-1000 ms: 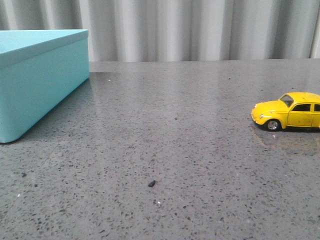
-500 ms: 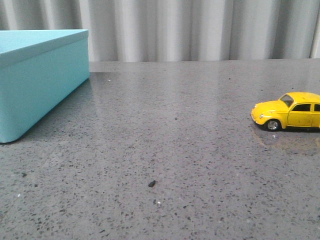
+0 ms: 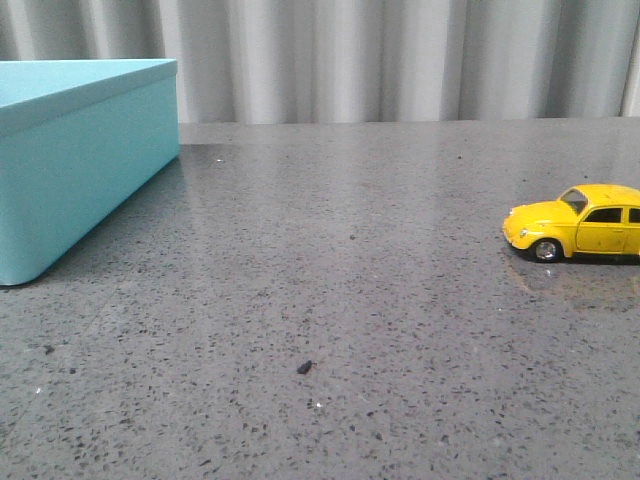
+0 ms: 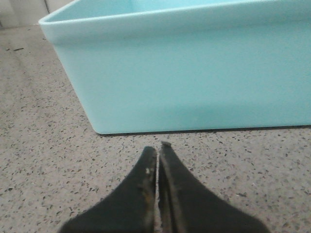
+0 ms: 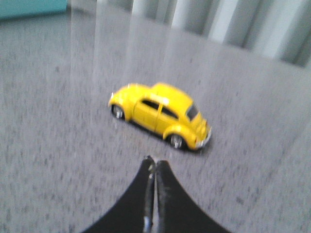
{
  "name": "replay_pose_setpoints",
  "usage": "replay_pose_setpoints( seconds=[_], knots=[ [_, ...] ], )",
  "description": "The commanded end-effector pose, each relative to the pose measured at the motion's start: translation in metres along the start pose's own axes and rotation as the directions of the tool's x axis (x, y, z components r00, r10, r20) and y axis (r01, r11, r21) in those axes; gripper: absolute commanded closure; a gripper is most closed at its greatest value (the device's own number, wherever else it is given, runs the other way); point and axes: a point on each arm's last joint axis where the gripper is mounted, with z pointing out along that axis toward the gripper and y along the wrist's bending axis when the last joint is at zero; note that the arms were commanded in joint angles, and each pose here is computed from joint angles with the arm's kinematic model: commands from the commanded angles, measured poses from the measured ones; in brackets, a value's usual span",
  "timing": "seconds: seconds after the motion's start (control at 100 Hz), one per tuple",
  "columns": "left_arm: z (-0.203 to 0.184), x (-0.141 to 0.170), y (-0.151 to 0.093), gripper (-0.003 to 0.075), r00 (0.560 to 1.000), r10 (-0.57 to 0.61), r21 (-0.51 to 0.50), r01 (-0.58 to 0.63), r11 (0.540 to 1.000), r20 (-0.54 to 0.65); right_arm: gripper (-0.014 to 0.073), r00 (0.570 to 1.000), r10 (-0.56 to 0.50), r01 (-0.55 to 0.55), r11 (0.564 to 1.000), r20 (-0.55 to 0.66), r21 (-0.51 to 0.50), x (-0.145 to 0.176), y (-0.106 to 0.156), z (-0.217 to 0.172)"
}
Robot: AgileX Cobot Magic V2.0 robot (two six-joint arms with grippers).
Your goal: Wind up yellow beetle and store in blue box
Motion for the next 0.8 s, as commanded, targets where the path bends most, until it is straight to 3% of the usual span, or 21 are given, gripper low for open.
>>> replay_pose_setpoints(
  seconds=[0.0, 0.2, 0.64, 0.71, 0.79],
  knots=[
    [0.0001, 0.0013, 0.0015, 0.0741, 0.997, -0.017, -0.022, 0.018, 1.0, 0.076, 0.0636, 0.985, 0.07, -0.076, 0.997, 0.16, 0.03, -0.0074, -0.0023, -0.0009],
    [0.0001, 0.0013, 0.0015, 0.0741, 0.997, -0.017, -0.022, 0.018, 1.0, 0.076, 0.0636, 0.918, 0.296, -0.311, 0.95, 0.264, 0.015, -0.0155, -0.0071, -0.003],
    [0.0, 0.0002, 0.0019, 0.0741, 0.996, -0.016, -0.026, 0.019, 0.999, 0.088, 0.0636, 0.916, 0.307, -0.32, 0.947, 0.257, 0.011, -0.0149, -0.0068, -0.0028],
    [0.0, -0.0004, 0.0009, 0.0741, 0.993, -0.066, -0.011, 0.067, 0.998, 0.095, 0.0636, 0.916, 0.307, -0.32, 0.947, 0.257, 0.011, -0.0149, -0.0068, -0.0028],
    [-0.0002, -0.0027, -0.0013, 0.0741, 0.973, -0.202, 0.031, 0.2, 0.979, 0.115, 0.0636, 0.916, 0.307, -0.32, 0.947, 0.257, 0.011, -0.0149, -0.0068, -0.0028]
  ],
)
